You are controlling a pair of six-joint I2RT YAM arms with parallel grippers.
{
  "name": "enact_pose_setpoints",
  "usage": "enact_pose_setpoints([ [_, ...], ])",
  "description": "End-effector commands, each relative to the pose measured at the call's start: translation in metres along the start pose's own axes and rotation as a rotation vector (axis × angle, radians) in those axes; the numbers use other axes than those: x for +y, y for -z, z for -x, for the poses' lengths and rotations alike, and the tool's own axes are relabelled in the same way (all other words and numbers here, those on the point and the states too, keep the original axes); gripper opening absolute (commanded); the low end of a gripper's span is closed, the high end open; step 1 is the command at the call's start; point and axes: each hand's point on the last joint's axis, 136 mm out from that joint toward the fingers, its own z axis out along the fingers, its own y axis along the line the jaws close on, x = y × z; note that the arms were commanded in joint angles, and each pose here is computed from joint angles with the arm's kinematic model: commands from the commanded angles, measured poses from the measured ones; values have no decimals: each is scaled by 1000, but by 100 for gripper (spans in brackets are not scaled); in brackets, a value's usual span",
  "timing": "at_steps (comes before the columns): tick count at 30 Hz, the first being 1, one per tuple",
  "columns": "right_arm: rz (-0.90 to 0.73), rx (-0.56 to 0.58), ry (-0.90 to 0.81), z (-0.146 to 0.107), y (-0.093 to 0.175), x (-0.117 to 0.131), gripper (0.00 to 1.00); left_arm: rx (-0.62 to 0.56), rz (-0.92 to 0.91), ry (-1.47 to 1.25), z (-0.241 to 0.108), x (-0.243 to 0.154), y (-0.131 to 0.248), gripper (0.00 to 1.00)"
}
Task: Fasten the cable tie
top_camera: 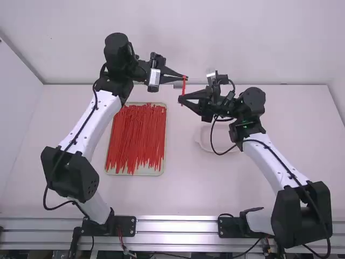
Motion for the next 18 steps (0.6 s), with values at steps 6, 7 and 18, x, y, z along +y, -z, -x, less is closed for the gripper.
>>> enact_pose_setpoints([
  [6,-4,-13,-13,1,-2,0,0,-22,-22,-46,14,1,-1,2],
  [7,1,-16,-12,2,-2,2,0,-23,-23,-46,14,1,-1,2],
  [18,2,-59,-8,16,2,5,0,-24,-24,-36,14,0,-1,2],
])
